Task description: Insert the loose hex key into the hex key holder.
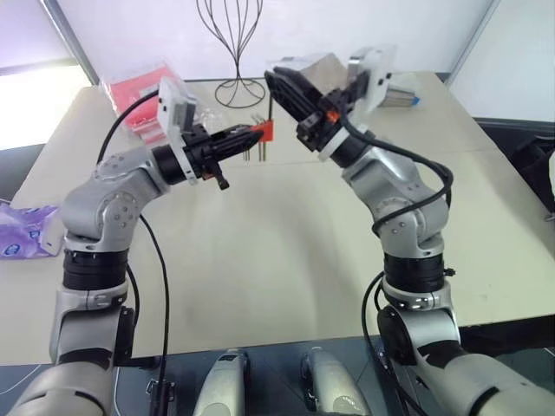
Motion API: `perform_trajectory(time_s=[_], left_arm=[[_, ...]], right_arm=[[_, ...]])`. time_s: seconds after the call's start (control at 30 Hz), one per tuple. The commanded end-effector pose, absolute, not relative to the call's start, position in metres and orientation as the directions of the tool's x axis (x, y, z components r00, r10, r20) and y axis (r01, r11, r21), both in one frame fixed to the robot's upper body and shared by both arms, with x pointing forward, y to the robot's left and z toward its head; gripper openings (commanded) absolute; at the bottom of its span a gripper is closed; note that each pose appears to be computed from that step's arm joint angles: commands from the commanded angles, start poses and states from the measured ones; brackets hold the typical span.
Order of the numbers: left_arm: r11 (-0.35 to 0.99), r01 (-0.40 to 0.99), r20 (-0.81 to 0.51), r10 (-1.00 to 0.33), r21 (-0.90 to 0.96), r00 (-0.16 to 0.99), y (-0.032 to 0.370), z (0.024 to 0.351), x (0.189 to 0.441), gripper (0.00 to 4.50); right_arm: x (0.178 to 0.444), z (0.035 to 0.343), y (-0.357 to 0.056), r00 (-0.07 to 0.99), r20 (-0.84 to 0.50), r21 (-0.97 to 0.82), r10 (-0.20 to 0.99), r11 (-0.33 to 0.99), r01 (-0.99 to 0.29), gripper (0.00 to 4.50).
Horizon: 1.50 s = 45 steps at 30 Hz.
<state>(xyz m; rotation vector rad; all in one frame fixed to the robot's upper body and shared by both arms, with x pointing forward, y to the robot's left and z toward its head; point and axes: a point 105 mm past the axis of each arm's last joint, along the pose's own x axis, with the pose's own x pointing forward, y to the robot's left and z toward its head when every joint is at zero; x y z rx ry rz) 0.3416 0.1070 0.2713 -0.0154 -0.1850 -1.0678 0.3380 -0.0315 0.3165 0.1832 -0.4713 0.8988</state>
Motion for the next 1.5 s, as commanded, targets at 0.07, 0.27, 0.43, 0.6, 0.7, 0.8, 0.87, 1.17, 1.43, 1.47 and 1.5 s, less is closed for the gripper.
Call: perform_trajectory(time_s=[0.07, 0.27, 0.43, 0.6, 0.7, 0.8, 0.87, 1.17, 1.43, 1.47, 1.5], left_arm=[[0.494, 0.859, 0.213, -0.861, 0.134, 0.462, 0.11, 0.292, 0.339, 0.0], [0.491, 0.86, 0.216, -0.862, 0.139, 0.458, 0.109, 0.294, 0.34, 0.0], [0.492, 0.86, 0.217, -0.862, 0.135, 0.458, 0.11, 0.294, 0.339, 0.0], [0.471, 0.879, 0.201, -0.87, 0.072, 0.45, 0.102, 0.279, 0.338, 0.0], [0.456, 0.89, 0.194, -0.872, -0.009, 0.448, 0.092, 0.269, 0.34, 0.0], [0.403, 0.908, 0.196, -0.887, -0.111, 0.418, 0.074, 0.26, 0.339, 0.0], [0.377, 0.913, 0.176, -0.899, -0.156, 0.402, 0.06, 0.248, 0.34, 0.0], [0.253, 0.912, 0.062, -0.956, -0.323, 0.287, 0.005, 0.185, 0.336, 0.0], [0.292, 0.841, -0.022, -0.948, -0.455, 0.318, -0.025, 0.136, 0.346, 0.0], [0.3, 0.835, -0.028, -0.946, -0.462, 0.324, -0.025, 0.134, 0.347, 0.0], [0.312, 0.827, -0.04, -0.942, -0.468, 0.334, -0.025, 0.129, 0.349, 0.0]], right_arm=[[0.326, 0.33, -0.03, 0.486, 0.507, -0.084, 0.711, 0.603, -0.794, 3.08], [0.325, 0.323, -0.029, 0.49, 0.481, -0.102, 0.727, 0.601, -0.792, 4.42], [0.328, 0.311, -0.055, 0.542, 0.429, -0.122, 0.723, 0.641, -0.758, 4.42], [0.324, 0.292, -0.086, 0.61, 0.343, -0.156, 0.715, 0.683, -0.713, 4.42], [0.322, 0.287, -0.104, 0.653, 0.3, -0.188, 0.695, 0.715, -0.674, 4.42], [0.316, 0.282, -0.122, 0.696, 0.236, -0.222, 0.679, 0.734, -0.641, 4.42], [0.306, 0.28, -0.132, 0.705, 0.177, -0.285, 0.687, 0.721, -0.631, 4.42], [0.264, 0.255, -0.156, 0.71, -0.14, -0.525, 0.69, 0.556, -0.644, 4.42], [0.26, 0.25, -0.162, 0.763, -0.126, -0.552, 0.634, 0.594, -0.585, 4.42], [0.26, 0.249, -0.162, 0.764, -0.126, -0.553, 0.633, 0.594, -0.584, 4.42], [0.26, 0.249, -0.162, 0.767, -0.126, -0.556, 0.63, 0.595, -0.58, 4.42]])
